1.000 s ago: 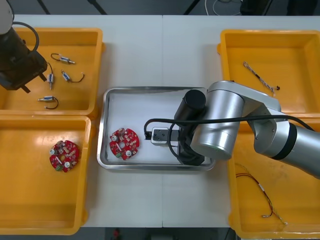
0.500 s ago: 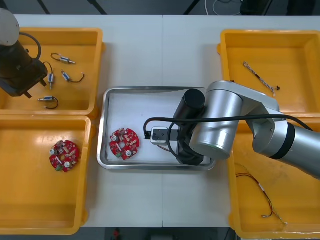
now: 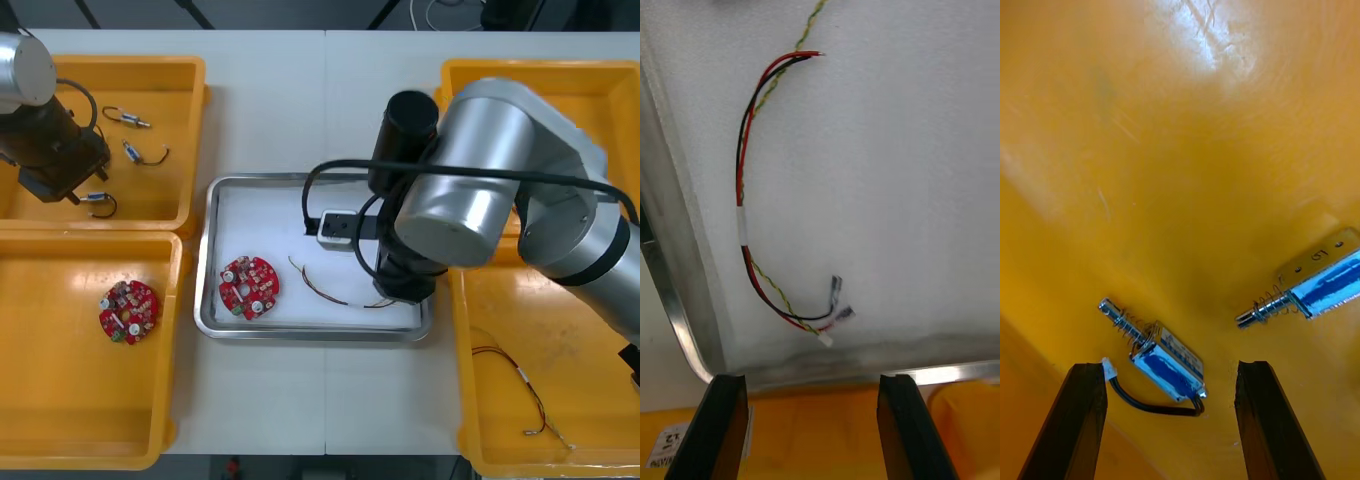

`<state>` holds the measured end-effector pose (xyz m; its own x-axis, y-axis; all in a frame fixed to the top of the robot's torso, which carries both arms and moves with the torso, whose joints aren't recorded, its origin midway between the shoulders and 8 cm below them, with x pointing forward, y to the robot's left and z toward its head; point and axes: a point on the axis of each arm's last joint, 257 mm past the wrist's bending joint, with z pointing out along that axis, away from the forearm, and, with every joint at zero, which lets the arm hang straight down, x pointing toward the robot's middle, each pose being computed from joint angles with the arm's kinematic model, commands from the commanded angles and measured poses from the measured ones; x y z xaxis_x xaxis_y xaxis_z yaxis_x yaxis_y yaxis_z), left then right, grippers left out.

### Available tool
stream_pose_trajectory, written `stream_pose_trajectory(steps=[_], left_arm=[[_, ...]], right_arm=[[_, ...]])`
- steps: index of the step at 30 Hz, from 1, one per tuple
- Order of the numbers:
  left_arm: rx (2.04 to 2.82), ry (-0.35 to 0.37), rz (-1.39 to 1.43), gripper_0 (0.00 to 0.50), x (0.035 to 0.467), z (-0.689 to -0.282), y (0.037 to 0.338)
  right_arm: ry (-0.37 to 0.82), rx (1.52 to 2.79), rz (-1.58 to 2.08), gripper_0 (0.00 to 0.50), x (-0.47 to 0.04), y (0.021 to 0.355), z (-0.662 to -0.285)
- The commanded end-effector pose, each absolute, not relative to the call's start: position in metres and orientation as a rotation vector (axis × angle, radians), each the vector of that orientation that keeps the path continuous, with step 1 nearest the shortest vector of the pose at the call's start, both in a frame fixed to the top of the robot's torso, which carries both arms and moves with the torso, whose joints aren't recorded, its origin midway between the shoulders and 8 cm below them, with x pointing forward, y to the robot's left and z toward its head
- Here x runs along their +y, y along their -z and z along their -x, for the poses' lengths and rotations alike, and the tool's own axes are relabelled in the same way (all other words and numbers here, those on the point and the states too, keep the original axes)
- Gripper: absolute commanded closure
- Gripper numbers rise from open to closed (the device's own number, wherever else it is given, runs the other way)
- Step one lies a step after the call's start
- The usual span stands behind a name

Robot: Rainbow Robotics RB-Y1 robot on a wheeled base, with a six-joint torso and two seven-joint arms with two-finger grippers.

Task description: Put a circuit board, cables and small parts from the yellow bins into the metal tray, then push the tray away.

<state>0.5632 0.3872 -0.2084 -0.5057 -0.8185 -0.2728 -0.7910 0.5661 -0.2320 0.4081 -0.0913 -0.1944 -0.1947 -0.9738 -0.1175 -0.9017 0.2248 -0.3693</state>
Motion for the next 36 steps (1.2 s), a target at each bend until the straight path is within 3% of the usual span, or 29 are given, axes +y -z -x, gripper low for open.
stream_pose_trajectory(steps=[1, 10, 30, 31, 32, 33, 35, 36], left_arm=[[2.430, 0.114, 1.231, 0.000, 0.375, -0.584, 0.190], [2.454, 0.093, 1.240, 0.000, 0.375, -0.578, 0.201], [2.451, 0.120, 1.242, 0.000, 0.368, -0.582, 0.209], [2.451, 0.120, 1.242, 0.018, 0.368, -0.582, 0.209], [2.452, 0.119, 1.243, 0.120, 0.368, -0.582, 0.210], [2.452, 0.119, 1.243, 0.169, 0.368, -0.582, 0.210], [2.452, 0.119, 1.243, 0.500, 0.368, -0.582, 0.210], [2.453, 0.121, 1.243, 0.500, 0.368, -0.582, 0.210]], right_arm=[[0.224, 2.077, 1.619, 0.000, -0.074, 0.143, -0.411], [0.150, 2.035, 1.390, 0.000, -0.096, 0.093, -0.417], [0.187, 2.232, 0.889, 0.000, -0.216, 0.059, -0.467], [0.194, 2.245, 0.864, 0.000, -0.223, 0.059, -0.471], [0.200, 2.257, 0.846, 0.000, -0.228, 0.060, -0.474], [0.202, 2.263, 0.832, 0.000, -0.231, 0.060, -0.476], [0.215, 2.289, 0.794, 0.000, -0.240, 0.059, -0.485], [0.217, 2.296, 0.784, 0.000, -0.242, 0.058, -0.487]])
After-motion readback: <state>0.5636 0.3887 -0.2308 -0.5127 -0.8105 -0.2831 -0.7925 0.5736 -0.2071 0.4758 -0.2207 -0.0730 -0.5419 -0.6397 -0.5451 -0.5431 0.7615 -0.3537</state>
